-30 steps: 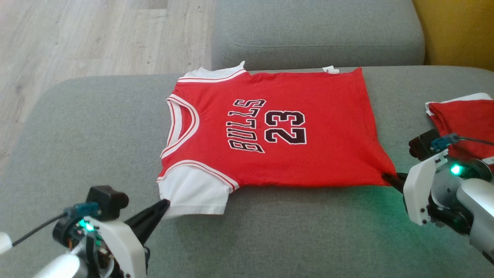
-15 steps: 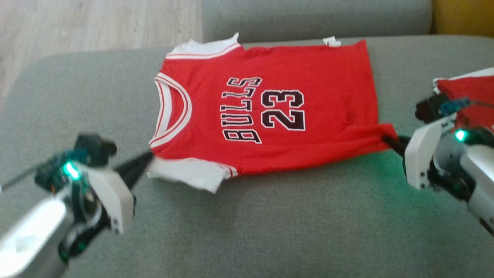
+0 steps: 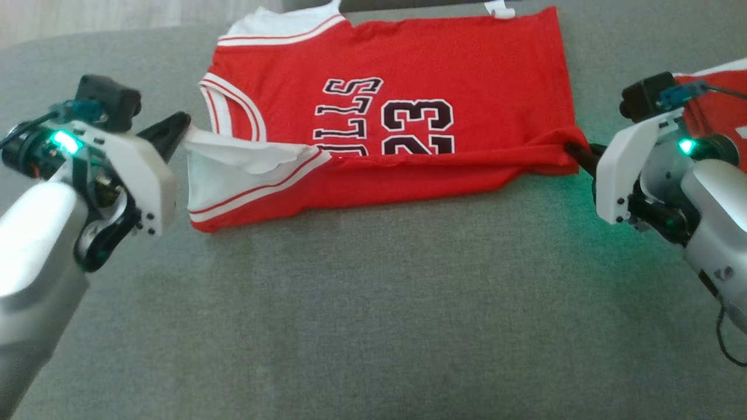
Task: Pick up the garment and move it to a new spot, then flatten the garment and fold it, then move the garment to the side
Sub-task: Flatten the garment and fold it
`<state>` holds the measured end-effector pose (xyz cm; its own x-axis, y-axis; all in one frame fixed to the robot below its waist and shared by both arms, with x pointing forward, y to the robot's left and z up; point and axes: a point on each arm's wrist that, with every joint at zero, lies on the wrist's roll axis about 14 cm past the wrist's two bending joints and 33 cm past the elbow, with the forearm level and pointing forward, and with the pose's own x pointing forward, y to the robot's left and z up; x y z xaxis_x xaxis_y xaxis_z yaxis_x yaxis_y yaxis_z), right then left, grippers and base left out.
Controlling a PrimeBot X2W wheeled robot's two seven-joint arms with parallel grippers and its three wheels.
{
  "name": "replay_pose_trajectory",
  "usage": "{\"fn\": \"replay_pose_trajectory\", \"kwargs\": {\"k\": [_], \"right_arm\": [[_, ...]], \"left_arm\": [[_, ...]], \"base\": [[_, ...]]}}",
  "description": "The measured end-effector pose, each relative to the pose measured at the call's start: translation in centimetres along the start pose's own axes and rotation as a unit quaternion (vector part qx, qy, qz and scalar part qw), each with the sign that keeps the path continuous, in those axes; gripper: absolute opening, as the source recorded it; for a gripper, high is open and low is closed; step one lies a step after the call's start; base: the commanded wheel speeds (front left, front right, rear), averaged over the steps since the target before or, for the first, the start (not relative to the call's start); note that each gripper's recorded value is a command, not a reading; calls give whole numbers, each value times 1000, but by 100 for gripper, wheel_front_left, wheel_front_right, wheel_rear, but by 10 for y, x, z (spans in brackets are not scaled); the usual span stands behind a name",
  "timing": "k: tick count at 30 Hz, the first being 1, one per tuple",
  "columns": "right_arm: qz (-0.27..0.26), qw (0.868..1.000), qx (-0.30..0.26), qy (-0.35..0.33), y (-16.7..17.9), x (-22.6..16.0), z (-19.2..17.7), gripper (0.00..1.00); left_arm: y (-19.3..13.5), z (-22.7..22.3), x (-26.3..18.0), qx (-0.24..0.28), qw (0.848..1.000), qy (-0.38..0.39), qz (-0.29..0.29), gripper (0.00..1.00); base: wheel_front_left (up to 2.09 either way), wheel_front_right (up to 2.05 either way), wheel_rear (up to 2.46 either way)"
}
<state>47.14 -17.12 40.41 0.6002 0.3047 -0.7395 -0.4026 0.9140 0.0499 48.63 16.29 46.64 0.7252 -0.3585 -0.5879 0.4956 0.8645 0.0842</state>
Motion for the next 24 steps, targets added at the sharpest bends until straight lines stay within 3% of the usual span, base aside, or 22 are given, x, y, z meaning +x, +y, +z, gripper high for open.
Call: {"fn": "replay_pose_trajectory", "kwargs": {"k": [11,17,18,19,24], "right_arm": [[-9,1000,2,11,-6,13,-3,0],[-13,1000,-4,-11,-7,19,10,4],[-14,1000,-4,-17,-7,20,13,70],[-14,1000,-4,-17,-7,20,13,100],[-25,997,23,-62,-13,18,30,100]], "left_arm": [[-3,8,41,42,999,-3,-2,0],[13,21,52,49,998,-22,21,0],[16,23,53,50,998,-29,26,45],[16,23,53,50,998,-29,26,100],[19,37,55,48,996,-65,39,100]], "base": [[0,0,0],[0,0,0],[0,0,0],[0,0,0],[0,0,0]]}}
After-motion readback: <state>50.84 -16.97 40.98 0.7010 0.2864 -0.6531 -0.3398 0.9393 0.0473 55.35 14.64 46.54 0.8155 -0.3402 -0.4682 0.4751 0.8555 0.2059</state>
